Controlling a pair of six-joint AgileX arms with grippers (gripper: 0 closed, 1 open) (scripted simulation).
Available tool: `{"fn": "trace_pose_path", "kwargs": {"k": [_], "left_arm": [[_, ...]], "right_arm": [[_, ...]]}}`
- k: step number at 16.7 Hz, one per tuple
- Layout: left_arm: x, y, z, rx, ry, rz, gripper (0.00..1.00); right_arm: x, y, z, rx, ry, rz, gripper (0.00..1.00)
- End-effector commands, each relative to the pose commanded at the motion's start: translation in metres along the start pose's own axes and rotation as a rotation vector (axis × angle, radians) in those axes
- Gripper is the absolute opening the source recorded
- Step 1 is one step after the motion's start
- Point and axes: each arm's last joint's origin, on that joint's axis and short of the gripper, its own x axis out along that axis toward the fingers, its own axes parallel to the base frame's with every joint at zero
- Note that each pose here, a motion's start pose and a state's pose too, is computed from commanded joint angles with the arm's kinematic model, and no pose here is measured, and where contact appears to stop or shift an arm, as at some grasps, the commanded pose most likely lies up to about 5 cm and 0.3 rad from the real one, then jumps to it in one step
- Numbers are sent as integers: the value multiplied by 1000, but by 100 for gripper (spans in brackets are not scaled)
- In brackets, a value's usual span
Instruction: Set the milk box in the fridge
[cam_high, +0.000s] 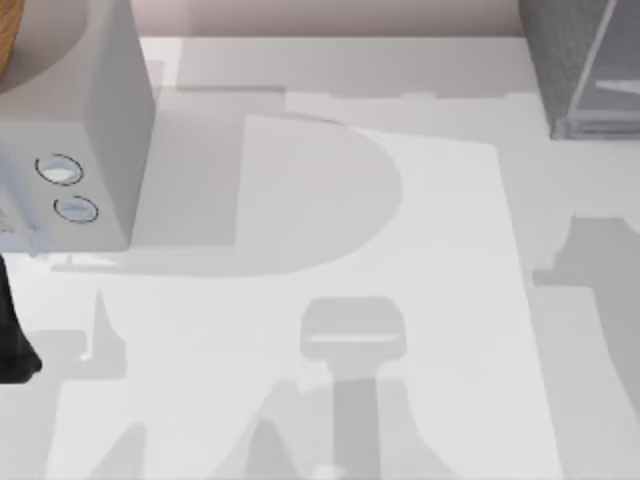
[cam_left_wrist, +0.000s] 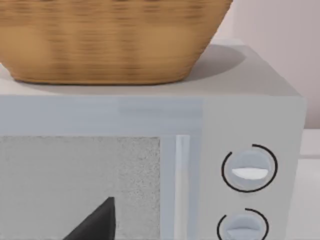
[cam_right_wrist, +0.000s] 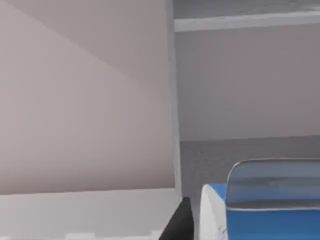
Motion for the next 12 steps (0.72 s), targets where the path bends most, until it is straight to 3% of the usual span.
{"fn": "trace_pose_path", "kwargs": {"k": [7,12], "left_arm": [[0,0,0,0,0,0,100],[0,0,0,0,0,0,100]], "right_arm": [[-45,-34,-91,-42,-15,-4,0],[-47,-38,-107,-58,-22,-6,0]]}}
